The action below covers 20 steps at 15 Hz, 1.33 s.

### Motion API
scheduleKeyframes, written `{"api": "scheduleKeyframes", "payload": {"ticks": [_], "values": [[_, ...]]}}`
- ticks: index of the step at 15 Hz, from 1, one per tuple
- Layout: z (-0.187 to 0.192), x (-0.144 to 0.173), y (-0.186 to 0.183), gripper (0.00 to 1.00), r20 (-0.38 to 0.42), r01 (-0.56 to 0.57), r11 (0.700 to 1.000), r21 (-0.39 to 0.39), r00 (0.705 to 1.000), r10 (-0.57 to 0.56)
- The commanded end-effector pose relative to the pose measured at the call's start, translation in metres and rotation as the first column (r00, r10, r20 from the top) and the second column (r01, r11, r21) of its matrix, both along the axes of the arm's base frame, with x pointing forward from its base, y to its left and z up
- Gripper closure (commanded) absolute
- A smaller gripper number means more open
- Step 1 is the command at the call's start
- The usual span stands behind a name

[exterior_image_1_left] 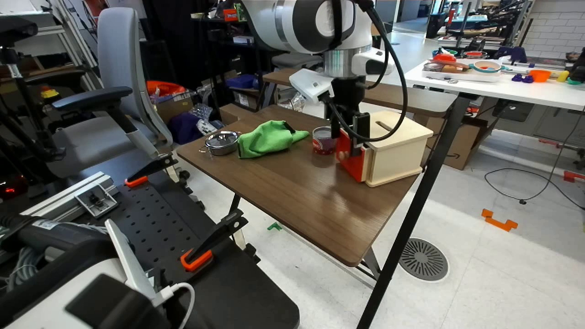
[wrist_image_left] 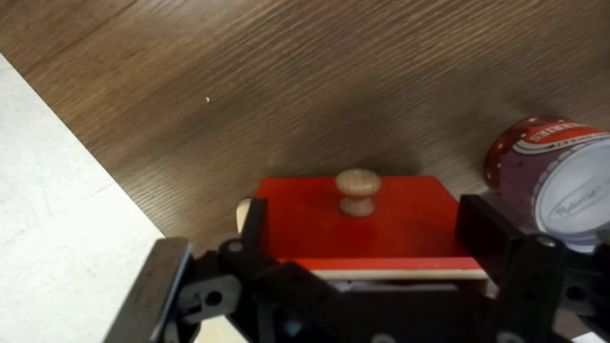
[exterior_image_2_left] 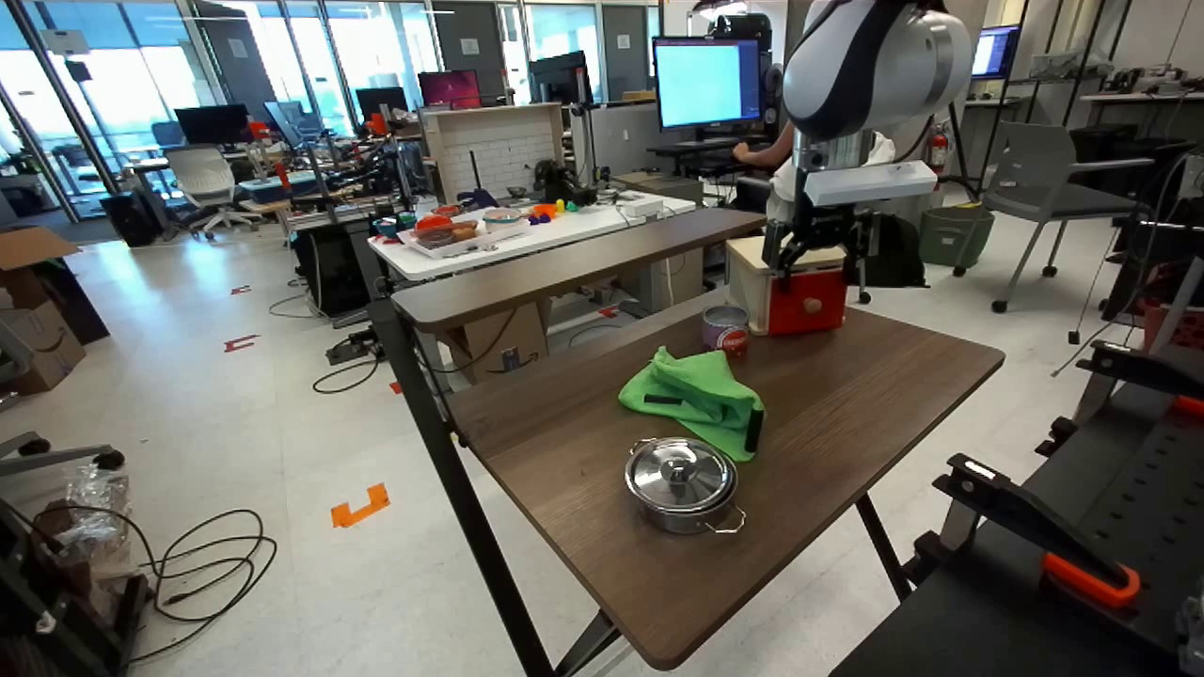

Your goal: Close the drawer

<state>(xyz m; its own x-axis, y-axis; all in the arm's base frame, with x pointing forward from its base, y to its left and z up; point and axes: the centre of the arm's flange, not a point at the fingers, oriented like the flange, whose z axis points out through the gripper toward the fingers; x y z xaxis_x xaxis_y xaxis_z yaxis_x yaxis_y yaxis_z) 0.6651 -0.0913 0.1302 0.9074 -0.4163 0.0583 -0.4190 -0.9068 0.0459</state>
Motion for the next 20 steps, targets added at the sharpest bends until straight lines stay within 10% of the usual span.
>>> {"api": "scheduleKeyframes", "payload": {"ticks": [1,8,15,20], "values": [[-0.001,0.028,-0.015,0.0,0.033,0.046,0.999,0.011,0.998,-0.046],[0.003,0.027,-0.015,0.0,0.003,0.058,0.998,0.012,0.998,-0.058],[0.03,-0.029,0.013,0.0,-0.201,-0.022,0.998,-0.055,0.98,0.01],[0.004,-0.008,0.001,0.0,-0.162,0.002,1.0,-0.02,0.987,-0.005]]}}
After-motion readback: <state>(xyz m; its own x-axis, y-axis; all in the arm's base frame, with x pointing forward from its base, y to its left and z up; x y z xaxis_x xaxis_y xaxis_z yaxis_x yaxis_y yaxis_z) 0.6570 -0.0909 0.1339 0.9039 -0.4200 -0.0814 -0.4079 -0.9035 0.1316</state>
